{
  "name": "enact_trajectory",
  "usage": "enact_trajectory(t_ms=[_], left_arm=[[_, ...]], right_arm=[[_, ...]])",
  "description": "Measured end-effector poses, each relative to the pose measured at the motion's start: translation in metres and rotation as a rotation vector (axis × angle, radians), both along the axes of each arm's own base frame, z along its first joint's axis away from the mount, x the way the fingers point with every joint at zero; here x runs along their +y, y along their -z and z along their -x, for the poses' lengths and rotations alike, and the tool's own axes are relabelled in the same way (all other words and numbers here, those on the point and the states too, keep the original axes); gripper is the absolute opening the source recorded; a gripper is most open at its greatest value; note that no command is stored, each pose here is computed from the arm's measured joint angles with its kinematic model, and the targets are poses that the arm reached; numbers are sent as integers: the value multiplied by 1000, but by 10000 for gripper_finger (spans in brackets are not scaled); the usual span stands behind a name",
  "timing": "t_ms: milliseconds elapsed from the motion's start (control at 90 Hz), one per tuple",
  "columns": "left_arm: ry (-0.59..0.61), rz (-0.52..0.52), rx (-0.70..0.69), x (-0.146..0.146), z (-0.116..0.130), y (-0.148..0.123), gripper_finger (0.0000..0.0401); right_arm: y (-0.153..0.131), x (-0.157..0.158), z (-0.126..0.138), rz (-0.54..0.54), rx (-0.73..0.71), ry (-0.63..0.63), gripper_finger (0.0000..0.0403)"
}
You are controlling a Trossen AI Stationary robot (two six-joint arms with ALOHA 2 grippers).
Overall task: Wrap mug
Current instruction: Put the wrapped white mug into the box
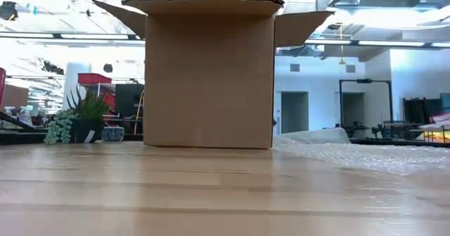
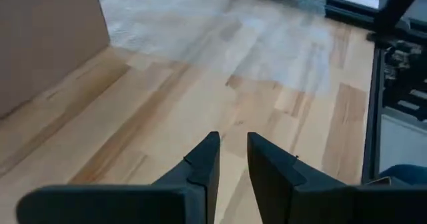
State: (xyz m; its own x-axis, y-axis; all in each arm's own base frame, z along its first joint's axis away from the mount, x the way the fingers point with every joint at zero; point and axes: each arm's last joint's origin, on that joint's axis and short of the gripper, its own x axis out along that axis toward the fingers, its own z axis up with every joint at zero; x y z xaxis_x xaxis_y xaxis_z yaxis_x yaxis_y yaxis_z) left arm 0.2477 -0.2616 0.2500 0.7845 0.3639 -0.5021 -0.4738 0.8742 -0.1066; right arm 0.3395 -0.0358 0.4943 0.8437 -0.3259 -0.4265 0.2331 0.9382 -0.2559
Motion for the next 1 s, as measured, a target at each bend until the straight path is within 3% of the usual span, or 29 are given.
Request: enact_trajectory(t_ms=[122,222,322,489,656,833,1000], left_arm=[[16,-1,-15,-2,-2,-1,56],[6,0,-35,-3,-2,-2,56],[0,-1,-49,-3,-1,-2,56],[14,11,-72,-7,-1,-4,56],[44,32,-89,-16,3,-10,56],[113,63,-132,-32,15,-37,55],[153,34,-155,-42,24,-49,55]], right_arm=[[35,-53,-25,-105,144,17,13],[63,-83,-42,-97,232,102,13],[82,-105,-54,-65,279,170,13],[114,-122,-63,-133,415,169,13],[132,-108,-57,-272,582,76,13],[130,-67,-46,-356,739,-11,13],[107,-17,-33,-448,715,-111,13]])
